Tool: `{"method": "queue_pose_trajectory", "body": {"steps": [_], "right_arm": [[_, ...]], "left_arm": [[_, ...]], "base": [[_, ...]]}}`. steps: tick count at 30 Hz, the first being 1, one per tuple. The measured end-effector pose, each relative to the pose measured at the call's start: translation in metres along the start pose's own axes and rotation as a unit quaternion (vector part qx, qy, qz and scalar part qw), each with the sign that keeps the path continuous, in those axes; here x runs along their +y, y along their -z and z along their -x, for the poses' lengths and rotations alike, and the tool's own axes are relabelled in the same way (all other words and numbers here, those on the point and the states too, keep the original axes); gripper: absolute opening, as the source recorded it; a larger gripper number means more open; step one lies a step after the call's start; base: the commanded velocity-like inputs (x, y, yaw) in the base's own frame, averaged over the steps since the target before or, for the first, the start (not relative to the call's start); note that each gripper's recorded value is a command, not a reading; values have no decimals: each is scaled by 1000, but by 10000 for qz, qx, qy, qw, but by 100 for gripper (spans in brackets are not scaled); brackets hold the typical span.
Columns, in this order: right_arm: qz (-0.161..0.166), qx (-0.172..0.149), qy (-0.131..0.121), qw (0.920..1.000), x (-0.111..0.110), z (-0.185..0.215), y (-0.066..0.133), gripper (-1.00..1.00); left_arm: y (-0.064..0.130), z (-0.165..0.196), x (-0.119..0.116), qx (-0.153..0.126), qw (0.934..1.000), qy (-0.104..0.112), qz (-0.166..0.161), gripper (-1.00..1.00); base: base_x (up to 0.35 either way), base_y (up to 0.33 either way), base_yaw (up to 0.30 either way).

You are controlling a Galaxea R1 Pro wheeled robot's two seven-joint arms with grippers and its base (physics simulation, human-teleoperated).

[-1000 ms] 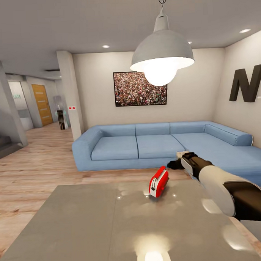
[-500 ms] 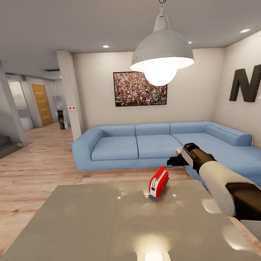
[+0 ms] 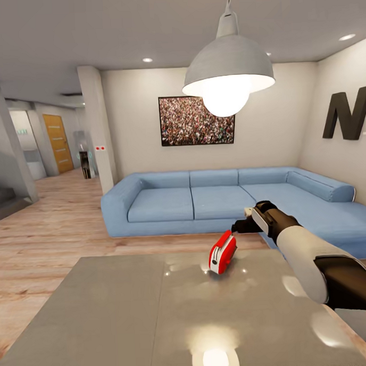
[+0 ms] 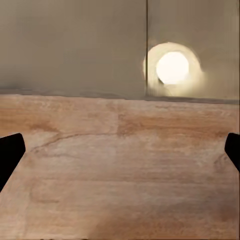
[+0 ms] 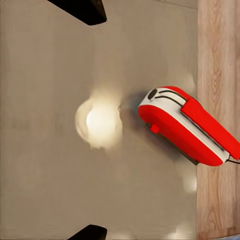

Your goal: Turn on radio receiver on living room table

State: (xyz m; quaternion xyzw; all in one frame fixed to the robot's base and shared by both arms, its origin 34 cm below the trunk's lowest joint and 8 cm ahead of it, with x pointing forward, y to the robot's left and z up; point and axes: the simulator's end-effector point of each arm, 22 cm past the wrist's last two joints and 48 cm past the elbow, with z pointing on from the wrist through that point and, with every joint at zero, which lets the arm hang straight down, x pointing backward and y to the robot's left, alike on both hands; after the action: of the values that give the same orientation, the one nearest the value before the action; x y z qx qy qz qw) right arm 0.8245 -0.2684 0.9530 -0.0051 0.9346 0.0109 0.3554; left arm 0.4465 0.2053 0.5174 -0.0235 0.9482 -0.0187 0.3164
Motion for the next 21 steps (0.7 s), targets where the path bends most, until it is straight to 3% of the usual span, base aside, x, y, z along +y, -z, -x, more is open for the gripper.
{"method": "queue_pose_trajectory", "body": {"steps": [1,2,4,6,8,13,18,21], "right_arm": [[3,1,3,10000,1,0,-1,100],[8,6,6,10000,1,-1,-2,100],[16,22,9,10000,2,-2,-4,100],[21,35,11,10000,3,-3,-6,100],[24,49,12,10000,3,-4,-8,100],[23,87,14,10000,3,-7,-13,100],[26,127,8,9999,3,-10,-18,100],[34,158,3,9999,3,-12,-21,100]], "left_arm": [[-4,36,9,-314,9995,-25,55,100],[-5,55,12,-424,9991,-30,71,100],[-6,82,13,-483,9988,-30,81,100],[-1,135,8,-601,9982,-13,57,100],[20,211,-4,-1048,9945,49,-33,100],[62,296,-34,-1721,9845,219,-262,100],[87,343,-57,-2100,9762,304,-456,100],[88,347,-59,-2129,9756,280,-462,100]], "base": [[0,0,0],[0,0,0],[0,0,0],[0,0,0],[0,0,0],[0,0,0],[0,0,0],[0,0,0]]}}
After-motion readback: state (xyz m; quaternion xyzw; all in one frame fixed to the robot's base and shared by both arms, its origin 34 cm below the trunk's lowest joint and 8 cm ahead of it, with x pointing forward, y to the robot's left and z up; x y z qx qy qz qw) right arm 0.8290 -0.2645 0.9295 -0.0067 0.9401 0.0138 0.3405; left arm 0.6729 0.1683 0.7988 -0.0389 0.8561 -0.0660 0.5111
